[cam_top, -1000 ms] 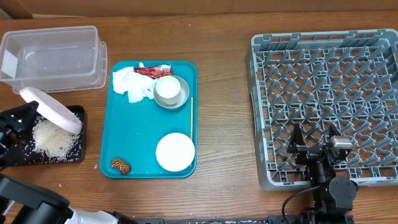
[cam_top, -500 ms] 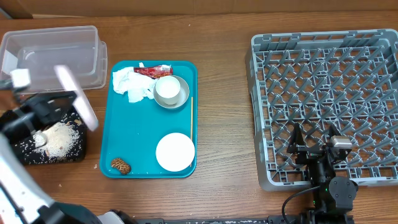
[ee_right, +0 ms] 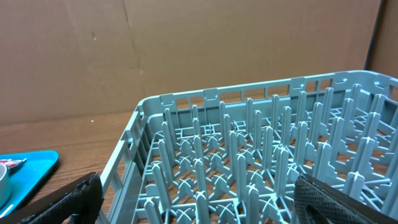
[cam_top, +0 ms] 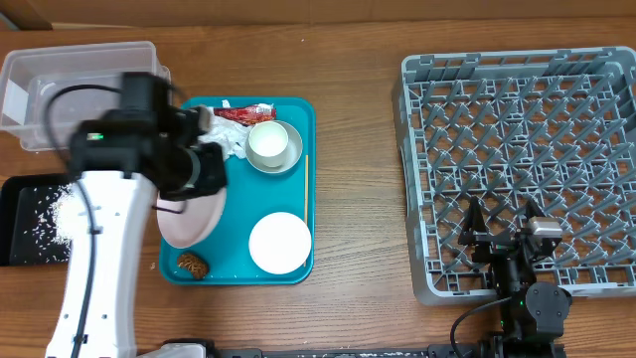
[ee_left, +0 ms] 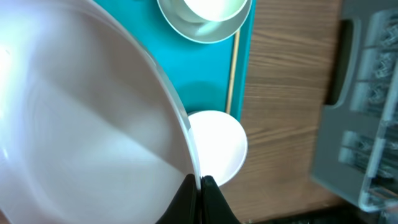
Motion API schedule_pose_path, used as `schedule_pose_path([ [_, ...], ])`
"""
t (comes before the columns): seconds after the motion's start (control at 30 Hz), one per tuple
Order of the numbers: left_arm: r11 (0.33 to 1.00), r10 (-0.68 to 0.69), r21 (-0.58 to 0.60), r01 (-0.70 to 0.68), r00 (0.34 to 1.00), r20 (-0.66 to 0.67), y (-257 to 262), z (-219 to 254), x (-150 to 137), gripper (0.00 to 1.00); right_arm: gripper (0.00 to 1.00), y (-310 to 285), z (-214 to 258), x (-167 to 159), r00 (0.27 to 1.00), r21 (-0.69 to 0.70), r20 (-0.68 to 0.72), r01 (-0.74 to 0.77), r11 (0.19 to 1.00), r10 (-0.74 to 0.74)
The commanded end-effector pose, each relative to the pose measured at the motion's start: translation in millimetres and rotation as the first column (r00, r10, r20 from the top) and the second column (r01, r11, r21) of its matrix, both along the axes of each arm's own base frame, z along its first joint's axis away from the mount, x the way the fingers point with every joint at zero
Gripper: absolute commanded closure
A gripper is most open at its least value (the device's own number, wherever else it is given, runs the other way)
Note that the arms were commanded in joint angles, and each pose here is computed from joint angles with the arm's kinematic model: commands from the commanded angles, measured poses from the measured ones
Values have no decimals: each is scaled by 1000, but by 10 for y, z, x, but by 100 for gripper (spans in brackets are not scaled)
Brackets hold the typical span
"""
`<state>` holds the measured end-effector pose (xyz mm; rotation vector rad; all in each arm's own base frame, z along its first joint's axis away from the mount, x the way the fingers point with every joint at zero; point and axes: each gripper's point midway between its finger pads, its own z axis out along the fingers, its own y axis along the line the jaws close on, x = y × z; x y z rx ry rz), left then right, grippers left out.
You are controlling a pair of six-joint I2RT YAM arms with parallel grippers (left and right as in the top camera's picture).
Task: Sort waste into correct bins and load items into the dishwasher
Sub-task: 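Return the emptied plate to the teal tray and release it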
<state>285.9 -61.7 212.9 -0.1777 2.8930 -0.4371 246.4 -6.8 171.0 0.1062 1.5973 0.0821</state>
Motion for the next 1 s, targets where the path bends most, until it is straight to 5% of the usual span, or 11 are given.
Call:
schedule_pose_path([
  [0.0, 985, 113, 133, -112, 994, 3, 49, -159, -3, 96, 0, -12, -9, -1, 1000, -15, 7, 4, 1000, -4],
  [0.27, 959, 110, 253, -126, 991, 77, 108, -626, 212, 96, 0, -12, -10, 0, 1000, -15, 7, 4, 1000, -4],
  [0.53, 965, 85, 238, -113, 989, 124, 57, -949, 391, 96, 0, -12, -10, 0, 1000, -15, 7, 4, 1000, -4],
  [0.87, 979, 66, 191, -69, 998, 22, -98, -1398, 476, 96, 0, -12, -10, 0, 1000, -15, 7, 4, 1000, -4],
  [0.9, 979, 65, 191, -67, 998, 13, -101, -1425, 473, 95, 0, -12, -9, 0, 1000, -15, 7, 4, 1000, -4],
  [0.97, 978, 67, 200, -66, 998, 3, -86, -1441, 456, 67, 0, -12, -11, 0, 1000, -15, 6, 4, 1000, -4],
])
